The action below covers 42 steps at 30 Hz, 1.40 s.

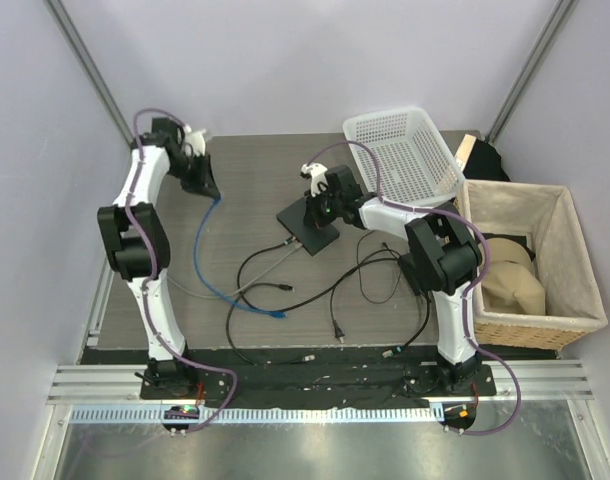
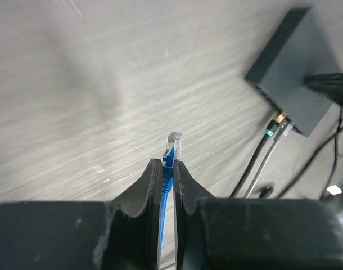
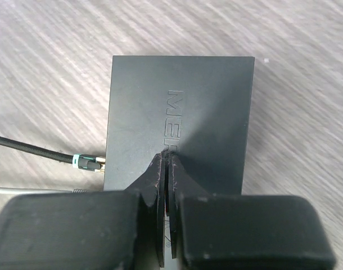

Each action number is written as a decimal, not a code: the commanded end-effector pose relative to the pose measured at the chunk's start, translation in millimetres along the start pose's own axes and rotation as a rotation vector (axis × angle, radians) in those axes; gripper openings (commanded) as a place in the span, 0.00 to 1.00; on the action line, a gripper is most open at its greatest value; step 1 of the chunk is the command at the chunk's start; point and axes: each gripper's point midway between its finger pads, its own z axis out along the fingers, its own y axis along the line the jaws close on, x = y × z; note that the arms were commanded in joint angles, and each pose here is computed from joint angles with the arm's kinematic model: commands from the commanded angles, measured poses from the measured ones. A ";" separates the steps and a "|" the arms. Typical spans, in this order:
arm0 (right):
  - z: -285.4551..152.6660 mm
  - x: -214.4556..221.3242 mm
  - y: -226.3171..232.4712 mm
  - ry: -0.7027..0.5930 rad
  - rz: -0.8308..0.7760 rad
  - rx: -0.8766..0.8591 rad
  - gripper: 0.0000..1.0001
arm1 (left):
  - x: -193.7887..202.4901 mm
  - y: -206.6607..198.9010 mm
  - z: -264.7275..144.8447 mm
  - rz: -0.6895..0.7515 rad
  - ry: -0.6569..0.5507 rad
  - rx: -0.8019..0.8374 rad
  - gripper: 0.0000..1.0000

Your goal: Pull the plug from the switch port

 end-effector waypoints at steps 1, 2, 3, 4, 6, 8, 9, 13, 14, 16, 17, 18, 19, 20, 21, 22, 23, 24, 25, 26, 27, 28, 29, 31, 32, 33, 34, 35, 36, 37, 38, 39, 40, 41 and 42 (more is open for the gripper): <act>-5.0 108.4 -47.6 0.315 0.043 0.187 0.01 | -65.8 -43.2 -108.3 0.236 -0.279 -0.147 0.00; -5.9 109.2 -47.3 0.317 0.044 0.187 0.01 | -71.5 -44.5 -119.7 0.274 -0.304 -0.176 0.00; -5.9 108.2 -47.0 0.314 0.043 0.186 0.01 | -80.3 -47.8 -139.9 0.302 -0.349 -0.225 0.00; -6.2 108.6 -46.9 0.314 0.043 0.186 0.01 | -82.6 -51.8 -149.3 0.319 -0.366 -0.239 0.00; -7.0 107.3 -46.1 0.311 0.043 0.187 0.01 | -88.6 -59.4 -169.8 0.349 -0.415 -0.265 0.00; -7.7 108.1 -46.6 0.312 0.044 0.188 0.01 | -91.4 -66.9 -194.2 0.365 -0.476 -0.311 0.00; -7.5 106.7 -46.4 0.308 0.043 0.186 0.01 | -92.5 -68.2 -199.9 0.366 -0.497 -0.334 0.00; -6.9 107.8 -46.1 0.307 0.042 0.183 0.01 | -85.2 -44.7 -217.0 0.315 -0.514 -0.497 0.00; -7.2 106.1 -45.8 0.303 0.040 0.181 0.01 | -83.4 -39.8 -224.5 0.307 -0.524 -0.541 0.00; -7.5 105.1 -45.1 0.300 0.035 0.180 0.01 | -79.5 -30.4 -220.6 0.296 -0.516 -0.572 0.00; -8.4 104.2 -45.0 0.298 0.031 0.180 0.01 | -72.9 -21.9 -217.7 0.283 -0.498 -0.605 0.00; -9.5 102.3 -44.6 0.293 0.030 0.180 0.01 | -72.4 -17.6 -216.3 0.284 -0.495 -0.622 0.00; -10.1 102.0 -44.4 0.292 0.030 0.180 0.01 | -70.1 -9.9 -215.0 0.283 -0.484 -0.655 0.00; -10.9 101.1 -43.8 0.289 0.031 0.179 0.01 | -61.5 -0.8 -207.2 0.277 -0.453 -0.676 0.00; -12.6 99.9 -43.0 0.286 0.029 0.177 0.01 | -61.7 3.6 -204.6 0.281 -0.456 -0.691 0.00; -13.1 100.4 -42.0 0.285 0.029 0.173 0.01 | -59.5 7.5 -200.2 0.275 -0.449 -0.693 0.00; -14.4 99.2 -41.5 0.282 0.030 0.173 0.01 | -52.2 12.9 -189.1 0.270 -0.420 -0.689 0.00; -14.9 97.5 -41.8 0.277 0.030 0.173 0.01 | -51.4 14.8 -182.9 0.269 -0.417 -0.677 0.00; -15.5 95.9 -41.0 0.273 0.025 0.172 0.01 | -48.5 17.7 -174.5 0.262 -0.401 -0.668 0.02; -16.3 94.3 -41.1 0.269 0.024 0.173 0.01 | -43.4 21.6 -164.4 0.251 -0.378 -0.660 0.05; -16.5 92.9 -41.1 0.266 0.021 0.173 0.01 | -41.7 25.8 -152.7 0.249 -0.353 -0.649 0.11; -17.6 90.3 -40.8 0.260 0.018 0.173 0.01 | -38.6 28.7 -145.1 0.246 -0.332 -0.642 0.14; -18.1 88.2 -40.4 0.256 0.018 0.172 0.01 | -33.8 30.8 -135.6 0.239 -0.307 -0.633 0.16; -18.7 84.8 -39.9 0.248 0.017 0.171 0.01 | -29.8 38.0 -117.9 0.225 -0.268 -0.619 0.24; -19.7 81.0 -39.1 0.240 0.016 0.169 0.01 | -27.7 40.8 -110.0 0.211 -0.254 -0.615 0.27; -20.0 78.5 -38.3 0.234 0.013 0.164 0.01 | -27.3 43.3 -106.6 0.200 -0.249 -0.617 0.36; -19.9 74.5 -37.7 0.227 0.007 0.159 0.01 | -26.5 45.1 -98.6 0.192 -0.234 -0.605 0.40; -22.6 64.4 -35.6 0.203 -0.004 0.151 0.01 | -28.8 40.4 -96.6 0.198 -0.231 -0.591 0.42; -23.5 55.8 -30.0 0.183 -0.008 0.118 0.01 | -30.1 35.6 -95.7 0.205 -0.227 -0.581 0.47; -25.3 39.4 -26.9 0.149 -0.010 0.106 0.01 | -32.1 19.9 -88.7 0.228 -0.225 -0.499 0.50; -29.9 21.6 -22.0 0.110 -0.012 0.094 0.01 | -37.6 10.7 -92.8 0.243 -0.239 -0.483 0.51; -33.6 6.0 -18.5 0.073 -0.010 0.085 0.01 | -41.1 -9.5 -87.4 0.269 -0.249 -0.449 0.52; -37.9 -14.2 -16.2 0.027 -0.008 0.084 0.01 | -44.4 -22.6 -86.1 0.284 -0.265 -0.413 0.53; -42.5 -26.0 -14.6 -0.001 -0.010 0.084 0.02 | -49.3 -46.2 -84.7 0.314 -0.290 -0.364 0.54; -51.3 -42.3 -13.0 -0.043 -0.021 0.088 0.02 | -50.3 -59.2 -81.2 0.301 -0.301 -0.336 0.57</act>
